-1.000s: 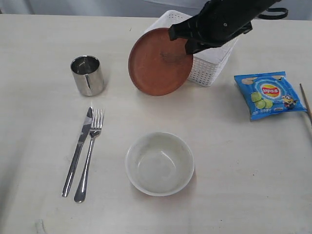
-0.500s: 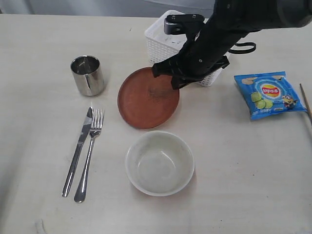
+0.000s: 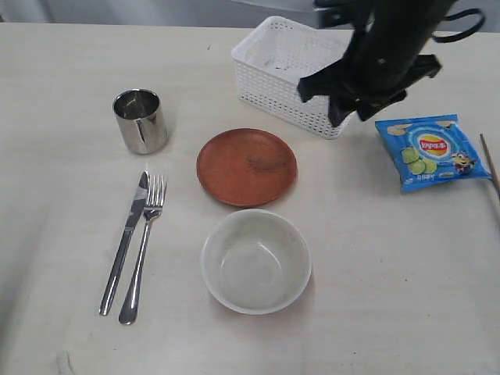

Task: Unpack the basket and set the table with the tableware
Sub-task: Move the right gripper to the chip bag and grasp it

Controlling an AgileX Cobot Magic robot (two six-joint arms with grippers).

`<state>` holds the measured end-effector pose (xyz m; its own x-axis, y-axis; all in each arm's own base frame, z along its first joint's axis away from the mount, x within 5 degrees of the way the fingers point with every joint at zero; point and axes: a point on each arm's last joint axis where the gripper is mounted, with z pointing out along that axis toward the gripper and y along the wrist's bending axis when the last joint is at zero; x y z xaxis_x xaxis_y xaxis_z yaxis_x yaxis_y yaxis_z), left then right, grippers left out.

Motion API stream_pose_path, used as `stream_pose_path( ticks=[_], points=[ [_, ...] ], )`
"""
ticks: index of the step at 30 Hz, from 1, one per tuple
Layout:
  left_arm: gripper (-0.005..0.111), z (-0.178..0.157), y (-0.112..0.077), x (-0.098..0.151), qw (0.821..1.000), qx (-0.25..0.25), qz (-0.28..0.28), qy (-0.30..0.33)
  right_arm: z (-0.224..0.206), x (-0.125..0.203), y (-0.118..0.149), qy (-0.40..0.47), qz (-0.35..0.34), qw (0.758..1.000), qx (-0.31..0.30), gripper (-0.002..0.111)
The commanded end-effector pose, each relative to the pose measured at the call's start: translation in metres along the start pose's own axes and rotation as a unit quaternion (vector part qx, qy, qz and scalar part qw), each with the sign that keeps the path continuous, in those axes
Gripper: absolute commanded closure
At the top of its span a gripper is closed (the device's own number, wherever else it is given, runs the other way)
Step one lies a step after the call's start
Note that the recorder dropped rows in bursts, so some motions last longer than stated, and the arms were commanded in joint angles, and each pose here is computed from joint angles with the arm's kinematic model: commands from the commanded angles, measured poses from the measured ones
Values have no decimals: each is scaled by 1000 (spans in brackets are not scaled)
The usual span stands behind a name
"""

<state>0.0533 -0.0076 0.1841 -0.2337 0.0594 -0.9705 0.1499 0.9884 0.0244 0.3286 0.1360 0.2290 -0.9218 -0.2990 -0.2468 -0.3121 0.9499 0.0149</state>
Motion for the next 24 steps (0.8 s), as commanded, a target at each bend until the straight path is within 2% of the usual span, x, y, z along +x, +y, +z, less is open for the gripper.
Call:
stream_pose_path(
  ticks=[1, 2, 3, 5, 12, 17, 21, 24],
  points=[
    [107, 0, 0, 0, 1000, 3, -3, -4, 2, 25, -79, 41, 100, 993, 46, 65],
    [107, 0, 0, 0, 1000, 3, -3, -4, 7, 29, -88, 50, 111, 991, 48, 63],
    [107, 0, 0, 0, 1000, 3, -3, -4, 15, 34, -98, 64, 121, 989, 49, 54],
    [107, 0, 0, 0, 1000, 3, -3, -4, 25, 35, -100, 72, 110, 990, 48, 44],
    [107, 0, 0, 0, 1000, 3, -3, -4, 59, 23, -69, 65, 47, 995, 61, 43],
    [107, 0, 0, 0, 1000, 3, -3, -4, 75, 19, -75, 73, 60, 985, 144, 43],
    [107, 0, 0, 0, 1000, 3, -3, -4, 82, 18, -76, 69, 56, 985, 146, 44],
    [107, 0, 0, 0, 1000, 3, -3, -4, 89, 19, -75, 77, 52, 985, 144, 56]
  ],
)
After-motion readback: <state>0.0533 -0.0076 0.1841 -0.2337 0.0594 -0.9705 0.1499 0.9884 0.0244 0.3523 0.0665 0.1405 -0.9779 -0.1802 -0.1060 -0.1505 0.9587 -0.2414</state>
